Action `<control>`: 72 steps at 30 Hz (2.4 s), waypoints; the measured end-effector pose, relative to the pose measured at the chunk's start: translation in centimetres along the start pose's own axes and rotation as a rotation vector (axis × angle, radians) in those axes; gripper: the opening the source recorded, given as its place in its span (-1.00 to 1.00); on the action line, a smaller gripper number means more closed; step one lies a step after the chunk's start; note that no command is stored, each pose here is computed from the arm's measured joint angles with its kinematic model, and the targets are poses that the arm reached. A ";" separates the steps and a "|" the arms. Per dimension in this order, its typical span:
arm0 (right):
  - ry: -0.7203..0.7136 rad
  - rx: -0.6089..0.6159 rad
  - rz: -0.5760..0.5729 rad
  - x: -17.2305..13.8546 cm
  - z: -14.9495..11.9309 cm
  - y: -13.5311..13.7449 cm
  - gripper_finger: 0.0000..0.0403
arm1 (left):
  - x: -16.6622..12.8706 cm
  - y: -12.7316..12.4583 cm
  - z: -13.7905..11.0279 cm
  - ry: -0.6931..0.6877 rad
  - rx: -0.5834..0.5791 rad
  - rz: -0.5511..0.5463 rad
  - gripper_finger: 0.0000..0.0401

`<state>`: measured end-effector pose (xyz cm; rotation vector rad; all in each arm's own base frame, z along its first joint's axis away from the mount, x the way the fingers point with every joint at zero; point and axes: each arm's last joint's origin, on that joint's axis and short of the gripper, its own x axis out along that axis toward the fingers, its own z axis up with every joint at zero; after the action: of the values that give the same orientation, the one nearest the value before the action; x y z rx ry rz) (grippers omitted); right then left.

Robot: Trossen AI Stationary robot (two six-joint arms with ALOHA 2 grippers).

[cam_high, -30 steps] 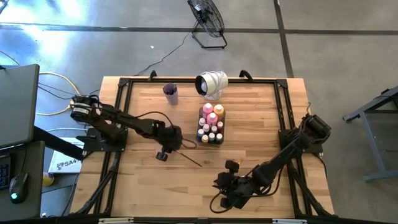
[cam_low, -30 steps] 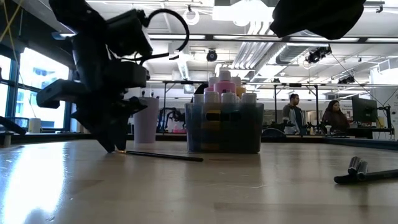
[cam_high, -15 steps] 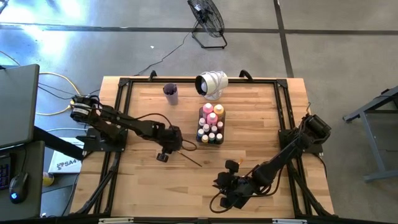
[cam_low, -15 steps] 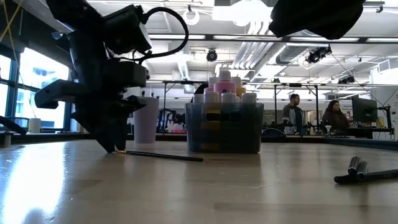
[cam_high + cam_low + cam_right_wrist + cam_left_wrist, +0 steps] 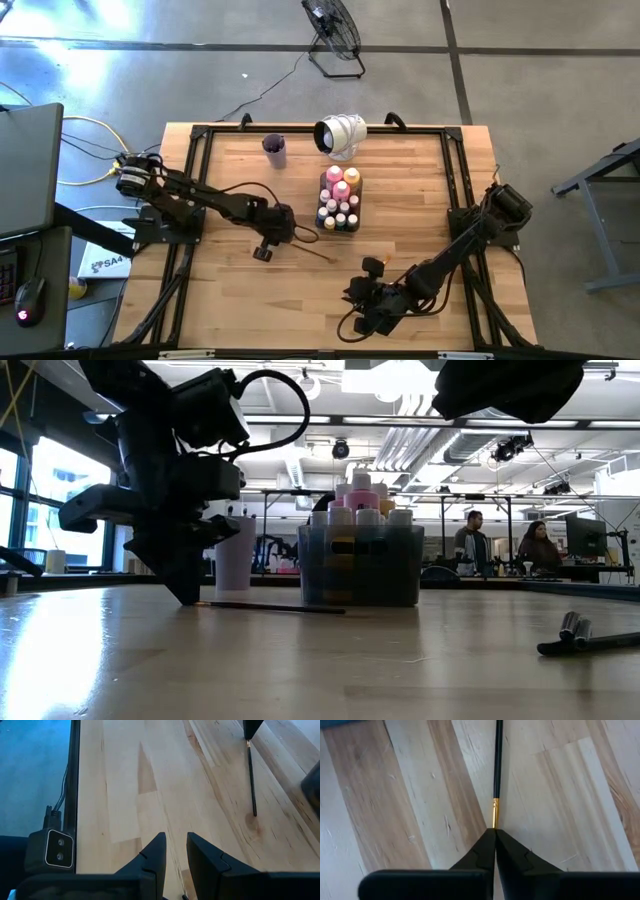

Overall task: Pick & Place Paint Supplies
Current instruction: Put the gold paint brush into the violet cup

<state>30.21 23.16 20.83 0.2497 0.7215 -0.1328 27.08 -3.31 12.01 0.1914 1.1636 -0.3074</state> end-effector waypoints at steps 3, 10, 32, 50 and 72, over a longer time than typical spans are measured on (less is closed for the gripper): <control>0.000 0.000 0.000 0.0 0.0 0.0 -0.67 | -0.2 0.0 0.0 -0.003 0.000 -0.011 -0.99; -0.006 0.004 0.006 0.0 0.1 0.1 -0.67 | -2.3 -0.5 0.1 -0.060 -0.019 -0.060 -1.00; -0.315 -0.381 -0.106 0.2 3.3 0.3 -0.64 | -10.2 -0.5 4.5 -0.215 -0.102 -0.091 -1.00; -0.260 -0.424 -0.247 3.4 5.3 -3.5 -0.22 | -11.6 -0.6 5.4 -0.234 -0.173 -0.167 -1.00; -0.099 -0.478 -0.269 5.5 5.8 -6.9 -0.33 | -11.6 -0.6 5.4 -0.234 -0.173 -0.168 -1.00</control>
<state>36.58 14.78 20.07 -0.3102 0.6654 -0.2211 27.43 -3.91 24.83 -0.0935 0.9693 -0.3647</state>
